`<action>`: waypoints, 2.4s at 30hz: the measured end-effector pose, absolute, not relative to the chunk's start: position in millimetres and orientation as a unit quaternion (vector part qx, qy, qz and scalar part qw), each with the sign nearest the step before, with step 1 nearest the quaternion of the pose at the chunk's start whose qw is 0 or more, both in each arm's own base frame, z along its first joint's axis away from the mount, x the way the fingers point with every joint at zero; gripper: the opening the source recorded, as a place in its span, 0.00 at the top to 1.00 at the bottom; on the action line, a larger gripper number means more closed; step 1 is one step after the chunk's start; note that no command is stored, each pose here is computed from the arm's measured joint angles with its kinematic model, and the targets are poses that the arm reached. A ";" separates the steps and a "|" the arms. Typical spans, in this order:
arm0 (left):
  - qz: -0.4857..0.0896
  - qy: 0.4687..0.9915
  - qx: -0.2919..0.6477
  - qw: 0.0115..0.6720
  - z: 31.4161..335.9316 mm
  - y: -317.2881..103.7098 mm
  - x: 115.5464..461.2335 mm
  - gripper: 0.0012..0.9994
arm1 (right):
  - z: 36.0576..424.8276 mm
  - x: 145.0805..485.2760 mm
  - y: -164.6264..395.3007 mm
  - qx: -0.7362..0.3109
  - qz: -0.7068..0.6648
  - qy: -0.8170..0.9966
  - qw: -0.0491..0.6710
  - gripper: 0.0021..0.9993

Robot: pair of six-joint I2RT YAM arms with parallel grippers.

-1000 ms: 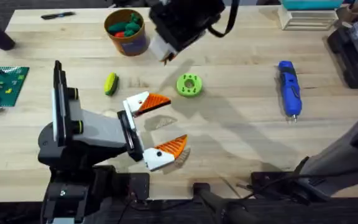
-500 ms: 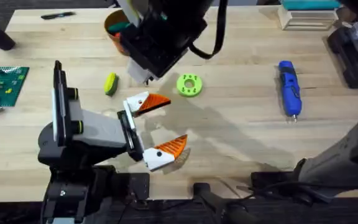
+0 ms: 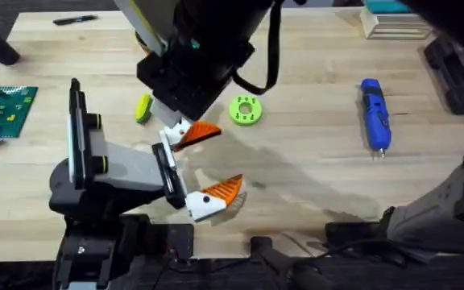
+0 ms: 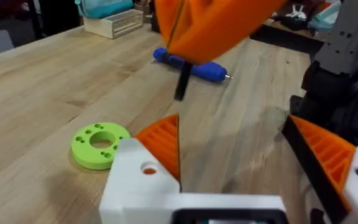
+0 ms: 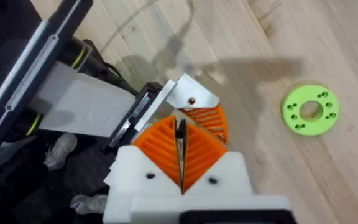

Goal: Pick up the gripper from the table and insert it into the empty holder that is missing its gripper. Then pick up a screw, insert it into the mounting hole, and use the screwdriver to tighten it. Finally, clean up the table by picking up the vegetable and placing it into the bucket.

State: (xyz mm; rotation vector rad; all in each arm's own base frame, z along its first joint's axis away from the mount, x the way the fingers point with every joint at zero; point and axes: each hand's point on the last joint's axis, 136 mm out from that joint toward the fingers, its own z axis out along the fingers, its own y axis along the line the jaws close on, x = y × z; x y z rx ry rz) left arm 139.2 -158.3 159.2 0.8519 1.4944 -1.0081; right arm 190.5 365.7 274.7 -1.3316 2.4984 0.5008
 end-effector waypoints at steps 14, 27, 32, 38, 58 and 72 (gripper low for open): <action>-0.425 0.629 0.359 0.543 159.2 -158.3 139.2 0.01 | 245.3 196.8 375.7 -0.459 0.155 0.869 0.103 1.00; -0.425 0.629 0.359 0.543 159.2 -158.4 139.2 0.01 | 244.0 197.1 376.2 -0.459 0.154 0.869 0.102 1.00; -0.425 0.629 0.359 0.543 159.2 -158.3 139.2 0.01 | 239.6 197.5 376.9 -0.459 0.151 0.870 0.096 1.00; -0.425 0.629 0.359 0.543 159.2 -158.3 139.2 0.01 | 225.5 199.7 380.4 -0.459 0.142 0.873 0.082 1.00; -0.425 0.629 0.359 0.543 159.2 -158.4 139.2 0.01 | 221.6 200.2 381.2 -0.459 0.139 0.874 0.078 1.00; -0.426 0.631 0.357 0.542 159.1 -158.3 139.2 0.01 | 208.9 201.8 384.1 -0.459 0.132 0.876 0.064 0.99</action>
